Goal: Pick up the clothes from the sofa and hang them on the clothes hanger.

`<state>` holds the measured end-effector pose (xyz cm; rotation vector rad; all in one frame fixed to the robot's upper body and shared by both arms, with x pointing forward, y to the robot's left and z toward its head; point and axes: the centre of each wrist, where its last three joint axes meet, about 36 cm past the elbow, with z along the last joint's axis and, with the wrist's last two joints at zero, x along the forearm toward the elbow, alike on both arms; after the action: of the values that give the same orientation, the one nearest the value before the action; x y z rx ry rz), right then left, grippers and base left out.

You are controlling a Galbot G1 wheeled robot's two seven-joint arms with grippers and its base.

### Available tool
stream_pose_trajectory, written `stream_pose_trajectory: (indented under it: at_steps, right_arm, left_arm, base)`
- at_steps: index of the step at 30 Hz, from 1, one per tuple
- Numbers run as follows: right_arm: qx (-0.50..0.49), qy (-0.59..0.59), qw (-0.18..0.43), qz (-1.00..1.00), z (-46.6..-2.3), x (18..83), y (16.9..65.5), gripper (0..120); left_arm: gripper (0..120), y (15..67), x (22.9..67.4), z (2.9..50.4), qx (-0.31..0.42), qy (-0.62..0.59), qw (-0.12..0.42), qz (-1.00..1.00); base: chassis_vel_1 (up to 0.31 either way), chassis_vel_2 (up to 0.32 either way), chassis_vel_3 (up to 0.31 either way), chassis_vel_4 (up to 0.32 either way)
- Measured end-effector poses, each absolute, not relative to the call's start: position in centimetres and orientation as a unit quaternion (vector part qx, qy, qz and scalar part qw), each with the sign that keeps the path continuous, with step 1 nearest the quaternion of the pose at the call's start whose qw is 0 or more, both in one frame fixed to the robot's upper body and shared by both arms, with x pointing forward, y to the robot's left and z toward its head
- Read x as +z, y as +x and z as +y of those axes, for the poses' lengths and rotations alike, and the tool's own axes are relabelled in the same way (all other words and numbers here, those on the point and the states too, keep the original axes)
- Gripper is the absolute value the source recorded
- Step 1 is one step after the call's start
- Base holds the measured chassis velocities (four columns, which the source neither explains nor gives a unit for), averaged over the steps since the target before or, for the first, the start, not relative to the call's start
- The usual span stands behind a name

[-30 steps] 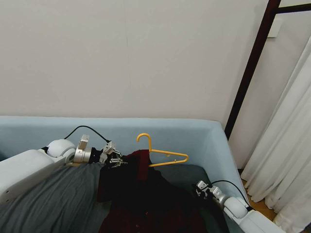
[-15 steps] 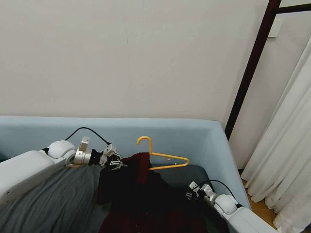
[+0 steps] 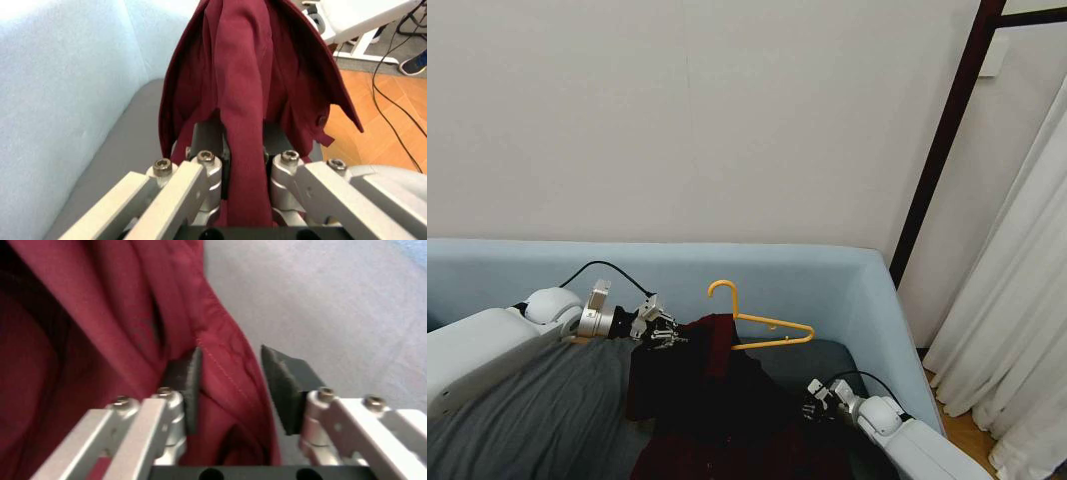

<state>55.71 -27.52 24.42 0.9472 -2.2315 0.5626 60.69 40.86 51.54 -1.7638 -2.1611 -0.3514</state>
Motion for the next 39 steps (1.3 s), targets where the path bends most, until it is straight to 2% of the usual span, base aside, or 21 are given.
stream_pose_trajectory:
  at_steps: [2, 4, 8, 24, 32, 39]
  right_arm:
    - [0.216, 0.363, 0.324, -0.847, -27.6, 24.3, 55.6, 23]
    - [0.217, 0.363, 0.325, -0.846, -27.7, 24.2, 55.6, 20]
    - [0.216, 0.360, 0.329, -0.846, -28.2, 24.0, 55.3, 1]
    - [0.187, 0.308, 0.290, -0.887, -30.7, 26.1, 54.8, 0]
    - [0.140, 0.253, 0.242, -0.926, -34.6, 32.1, 55.5, 0]
    - [0.130, 0.239, 0.217, -0.937, -36.2, 36.4, 54.6, 0]
  left_arm:
    - [7, 60.7, 51.4, 40.9, -0.123, -0.619, 0.164, -0.758]
    - [7, 60.7, 51.4, 40.9, -0.123, -0.619, 0.164, -0.758]
    - [7, 60.9, 51.4, 40.7, -0.123, -0.620, 0.161, -0.758]
    - [7, 61.1, 52.4, 41.4, -0.128, -0.620, 0.147, -0.760]
    - [7, 61.1, 52.7, 41.6, -0.126, -0.623, 0.131, -0.761]
    - [7, 60.5, 53.0, 42.0, -0.136, -0.630, 0.130, -0.753]
  base:
    - [0.000, 0.000, 0.000, 0.000]
    - [0.000, 0.000, 0.000, 0.000]
    - [0.000, 0.000, 0.000, 0.000]
    - [0.000, 0.000, 0.000, 0.000]
    - [0.000, 0.000, 0.000, 0.000]
    - [0.000, 0.000, 0.000, 0.000]
